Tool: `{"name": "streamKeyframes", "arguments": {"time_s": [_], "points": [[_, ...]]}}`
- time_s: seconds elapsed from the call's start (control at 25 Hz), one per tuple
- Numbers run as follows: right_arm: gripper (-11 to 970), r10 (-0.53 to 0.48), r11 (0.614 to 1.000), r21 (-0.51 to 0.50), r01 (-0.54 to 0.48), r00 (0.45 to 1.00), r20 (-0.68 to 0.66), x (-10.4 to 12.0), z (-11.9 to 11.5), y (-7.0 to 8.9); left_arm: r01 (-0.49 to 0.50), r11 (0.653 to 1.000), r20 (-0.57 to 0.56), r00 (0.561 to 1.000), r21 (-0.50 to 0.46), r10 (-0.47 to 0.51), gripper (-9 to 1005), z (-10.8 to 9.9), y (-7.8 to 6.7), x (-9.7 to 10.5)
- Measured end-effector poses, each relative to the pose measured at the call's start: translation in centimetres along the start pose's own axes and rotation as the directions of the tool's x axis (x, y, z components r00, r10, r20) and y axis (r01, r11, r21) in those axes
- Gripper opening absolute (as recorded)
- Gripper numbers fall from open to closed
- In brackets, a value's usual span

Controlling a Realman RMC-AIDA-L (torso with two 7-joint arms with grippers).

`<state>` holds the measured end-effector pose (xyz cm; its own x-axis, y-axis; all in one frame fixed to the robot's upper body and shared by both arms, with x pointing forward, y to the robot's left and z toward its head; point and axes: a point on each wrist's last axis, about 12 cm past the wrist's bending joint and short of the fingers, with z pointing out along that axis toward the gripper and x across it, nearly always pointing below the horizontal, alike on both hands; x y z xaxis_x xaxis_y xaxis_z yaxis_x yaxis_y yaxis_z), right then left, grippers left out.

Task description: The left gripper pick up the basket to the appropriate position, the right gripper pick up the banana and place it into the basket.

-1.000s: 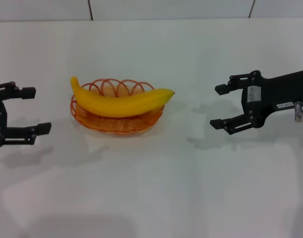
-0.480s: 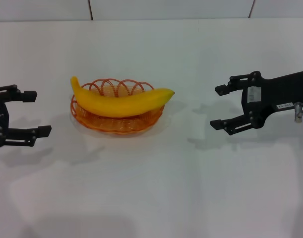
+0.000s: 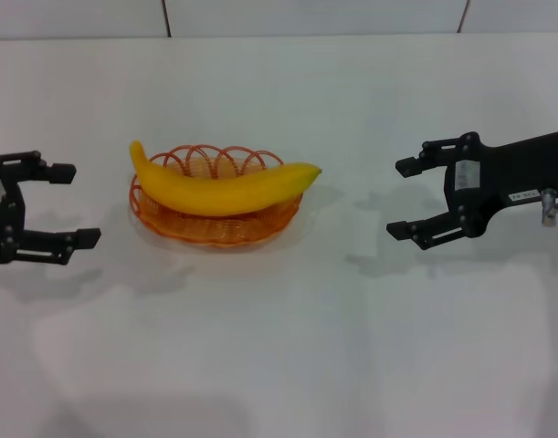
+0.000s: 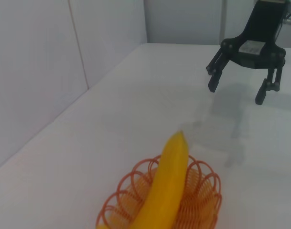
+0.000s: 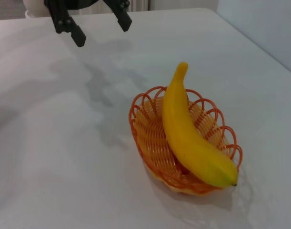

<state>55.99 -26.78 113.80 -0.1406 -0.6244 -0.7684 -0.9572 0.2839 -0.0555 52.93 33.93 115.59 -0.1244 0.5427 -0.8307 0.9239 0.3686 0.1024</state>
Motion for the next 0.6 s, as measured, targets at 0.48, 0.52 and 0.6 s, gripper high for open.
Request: {"name": "streamKeyframes", "arguments": {"time_s": [0.48, 0.52, 0.6], "points": [[877, 0.001, 1.000, -0.001, -0.001, 1.000, 0.001, -0.1, 0.0, -0.1, -0.018, 1.000, -0.017, 1.000, 0.022, 0.018, 892, 1.0, 1.1, -1.8], [877, 0.001, 1.000, -0.001, -0.001, 1.000, 0.001, -0.1, 0.0, -0.1, -0.017, 1.000, -0.019, 1.000, 0.022, 0.018, 892, 1.0, 1.1, -1.8], [877, 0.002, 1.000, -0.001, -0.002, 1.000, 0.001, -0.1, 0.0, -0.1, -0.022, 1.000, -0.025, 0.999, 0.021, 0.023, 893, 0.9, 1.1, -2.0]]}}
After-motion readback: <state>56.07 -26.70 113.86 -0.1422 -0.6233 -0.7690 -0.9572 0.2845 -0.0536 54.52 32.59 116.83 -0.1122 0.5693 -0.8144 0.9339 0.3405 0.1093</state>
